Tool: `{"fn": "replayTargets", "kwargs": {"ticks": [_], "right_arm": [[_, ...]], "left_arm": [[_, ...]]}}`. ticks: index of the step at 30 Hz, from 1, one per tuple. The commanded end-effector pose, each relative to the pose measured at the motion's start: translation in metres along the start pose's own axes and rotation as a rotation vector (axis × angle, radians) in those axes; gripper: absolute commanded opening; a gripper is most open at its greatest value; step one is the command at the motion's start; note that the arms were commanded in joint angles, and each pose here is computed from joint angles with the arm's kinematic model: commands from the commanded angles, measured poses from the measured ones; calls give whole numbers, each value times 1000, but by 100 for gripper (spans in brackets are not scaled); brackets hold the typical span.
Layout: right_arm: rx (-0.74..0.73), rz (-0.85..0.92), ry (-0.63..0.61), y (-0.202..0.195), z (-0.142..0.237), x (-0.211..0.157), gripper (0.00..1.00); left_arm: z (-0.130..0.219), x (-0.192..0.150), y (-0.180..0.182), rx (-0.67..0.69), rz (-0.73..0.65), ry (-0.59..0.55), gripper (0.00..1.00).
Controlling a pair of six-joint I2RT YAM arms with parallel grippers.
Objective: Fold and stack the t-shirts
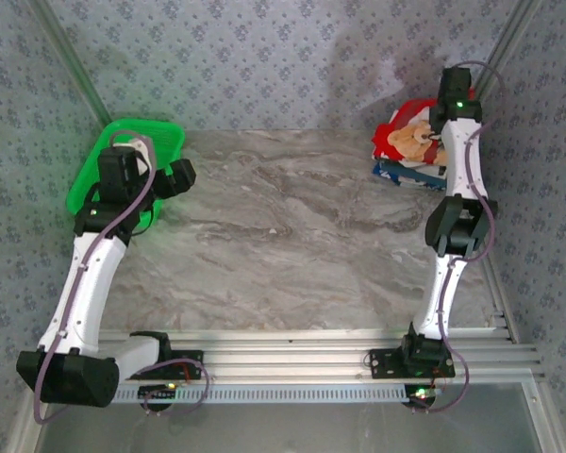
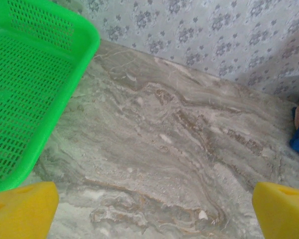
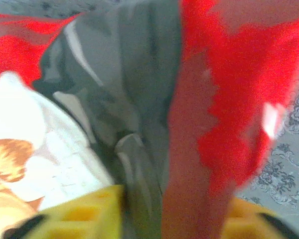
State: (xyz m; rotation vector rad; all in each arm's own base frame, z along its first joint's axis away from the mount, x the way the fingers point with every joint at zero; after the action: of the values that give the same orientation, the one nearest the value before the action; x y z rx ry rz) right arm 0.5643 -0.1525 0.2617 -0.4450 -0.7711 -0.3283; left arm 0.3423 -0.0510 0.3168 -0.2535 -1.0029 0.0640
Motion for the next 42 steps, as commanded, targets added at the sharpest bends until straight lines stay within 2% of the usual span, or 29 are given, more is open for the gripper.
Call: {"fn": "replayTargets", "kwargs": {"ticks": [1, 3, 6, 8, 12, 16, 19, 24, 25, 27, 29, 31, 33, 34, 37, 39, 42], "right_arm": [[-60, -70, 4, -20, -20, -3, 63], [-85, -87, 6, -30, -22, -4, 77], [-71, -110, -4, -40, -9, 2, 85], [-69, -124, -19, -46, 5, 7, 98], [-30, -130, -23, -46, 38, 9, 100], [34, -73, 4, -23, 77, -16, 100], [123, -65, -7, -2, 116, -47, 100], [379, -216, -18, 31, 167, -147, 100], [383, -240, 7, 33, 161, -188, 100], [409, -331, -23, 24, 155, -240, 100], [351, -329, -106, 5, 147, -271, 100], [311, -334, -210, -6, 139, -293, 100], [320, -393, -368, -11, 136, -296, 100], [317, -414, -394, -13, 134, -297, 100], [344, -379, -333, -2, 119, -298, 100], [427, -338, -362, 16, 115, -284, 100], [424, -342, -387, 24, 97, -267, 100]], "left_arm": [[6, 4, -1, -4, -29, 2, 100], [5, 3, -2, -8, -25, 6, 100], [4, 4, -3, -15, -17, 1, 100], [3, 5, -4, -24, -15, -2, 99], [3, 7, -4, -23, -18, -16, 100], [-2, 8, -4, -28, -16, -26, 100], [-12, 5, -4, -39, -6, -21, 100], [-24, -10, 16, 53, 15, -45, 100], [-23, -12, 21, 76, 14, -72, 100], [-16, -21, 35, 137, 21, -136, 100], [-12, -32, 47, 181, 7, -211, 100], [-15, -54, 67, 269, -13, -220, 100], [-24, -80, 86, 354, -67, -190, 100], [-29, -90, 93, 376, -85, -176, 100], [-45, -116, 105, 388, -182, -185, 100], [-55, -126, 108, 371, -224, -212, 100], [-73, -140, 113, 338, -218, -204, 100]]}}
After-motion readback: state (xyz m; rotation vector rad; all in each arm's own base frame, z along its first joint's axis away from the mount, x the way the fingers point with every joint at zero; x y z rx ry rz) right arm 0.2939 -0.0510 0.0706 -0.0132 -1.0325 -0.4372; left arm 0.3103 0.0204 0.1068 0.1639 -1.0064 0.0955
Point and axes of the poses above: each hand's point on the last joint's axis, 136 mm out from that joint toward the fingers, its own z axis back along the fingers, its own y axis along the line the jaws close on, x = y × z, the point moved 1 cm from there along z, back along the fingers, and after that the axes turned 9 degrees about -z, right-handed, at the moved point
